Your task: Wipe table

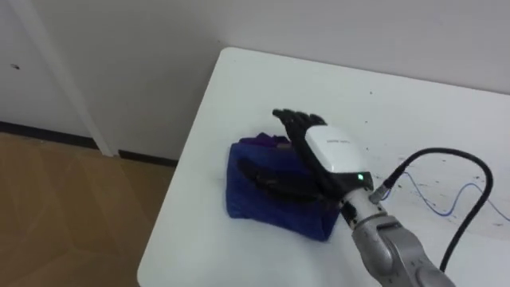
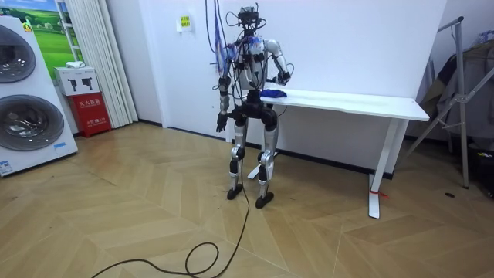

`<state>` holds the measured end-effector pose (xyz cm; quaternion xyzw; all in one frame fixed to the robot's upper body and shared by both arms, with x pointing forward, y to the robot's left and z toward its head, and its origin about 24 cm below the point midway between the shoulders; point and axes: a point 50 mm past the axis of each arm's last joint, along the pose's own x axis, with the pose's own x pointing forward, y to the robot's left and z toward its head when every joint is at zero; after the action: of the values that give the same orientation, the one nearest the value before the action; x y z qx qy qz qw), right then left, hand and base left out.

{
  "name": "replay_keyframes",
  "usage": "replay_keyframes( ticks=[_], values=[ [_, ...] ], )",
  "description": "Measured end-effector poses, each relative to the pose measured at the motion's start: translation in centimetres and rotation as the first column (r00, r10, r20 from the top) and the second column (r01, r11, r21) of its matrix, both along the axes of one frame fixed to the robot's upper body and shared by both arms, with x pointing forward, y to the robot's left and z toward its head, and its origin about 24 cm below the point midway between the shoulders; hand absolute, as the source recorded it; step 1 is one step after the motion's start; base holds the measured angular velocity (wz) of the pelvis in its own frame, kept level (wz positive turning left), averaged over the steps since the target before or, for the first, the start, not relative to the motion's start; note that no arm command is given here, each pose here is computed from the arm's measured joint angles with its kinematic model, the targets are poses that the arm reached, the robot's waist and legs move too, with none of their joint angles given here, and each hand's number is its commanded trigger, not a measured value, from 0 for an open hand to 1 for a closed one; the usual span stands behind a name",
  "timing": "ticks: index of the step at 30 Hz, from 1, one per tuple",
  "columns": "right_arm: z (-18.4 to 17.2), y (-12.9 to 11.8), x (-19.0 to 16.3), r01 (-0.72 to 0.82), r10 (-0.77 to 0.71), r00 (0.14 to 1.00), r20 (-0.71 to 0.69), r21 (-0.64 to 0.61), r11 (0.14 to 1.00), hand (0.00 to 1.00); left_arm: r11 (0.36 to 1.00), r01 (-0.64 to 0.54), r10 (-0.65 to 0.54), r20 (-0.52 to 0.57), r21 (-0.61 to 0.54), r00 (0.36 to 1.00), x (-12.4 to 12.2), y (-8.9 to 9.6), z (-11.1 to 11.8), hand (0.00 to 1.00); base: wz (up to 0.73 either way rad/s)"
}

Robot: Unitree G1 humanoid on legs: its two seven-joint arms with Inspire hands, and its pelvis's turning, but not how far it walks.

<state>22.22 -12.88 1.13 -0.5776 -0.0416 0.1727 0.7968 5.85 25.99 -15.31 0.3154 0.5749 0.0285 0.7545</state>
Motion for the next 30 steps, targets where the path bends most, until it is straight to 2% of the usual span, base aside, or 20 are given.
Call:
replay_keyframes(
  ticks=[5,9,10,11,17,25,30],
  values=[
    [-2.3,-0.7,-1.6,-0.002,-0.007,0.996,-0.091,-0.102,0.995,0.0,1.0,0.005,-0.005,0.015,0.002,1.0,0.2,0.0,0.1,0.0,0.02],
    [-3.3,-1.1,-2.0,-0.009,-0.005,0.996,-0.085,-0.164,0.986,0.0,0.999,0.041,-0.041,0.014,0.015,0.999,0.4,0.0,0.2,0.0,0.01],
    [-3.6,-1.2,-2.2,-0.007,-0.008,0.997,-0.079,-0.179,0.984,0.66,0.999,0.049,-0.049,0.014,0.017,0.999,0.3,0.0,0.2,0.0,0.06],
    [-3.7,-1.3,-2.3,-0.006,-0.008,0.997,-0.077,-0.186,0.982,1.0,0.999,0.051,-0.052,0.012,0.017,0.999,0.3,-0.1,0.2,0.0,0.06],
    [-4.5,-2.1,-2.4,0.019,-0.031,0.998,-0.051,-0.226,0.974,1.0,0.998,0.056,-0.056,-0.015,0.027,0.998,0.0,0.0,0.1,0.0,0.01],
    [-5.0,-4.6,-2.1,0.158,-0.149,0.987,0.058,-0.245,0.956,1.0,0.996,0.08,-0.078,-0.062,0.033,0.995,-0.7,-0.1,0.0,0.0,0.05],
    [-5.4,-5.3,-2.3,0.193,-0.185,0.981,0.055,-0.246,0.95,1.0,0.996,0.08,-0.078,-0.065,0.039,0.995,-0.7,0.1,0.1,0.0,0.0]
  ],
)
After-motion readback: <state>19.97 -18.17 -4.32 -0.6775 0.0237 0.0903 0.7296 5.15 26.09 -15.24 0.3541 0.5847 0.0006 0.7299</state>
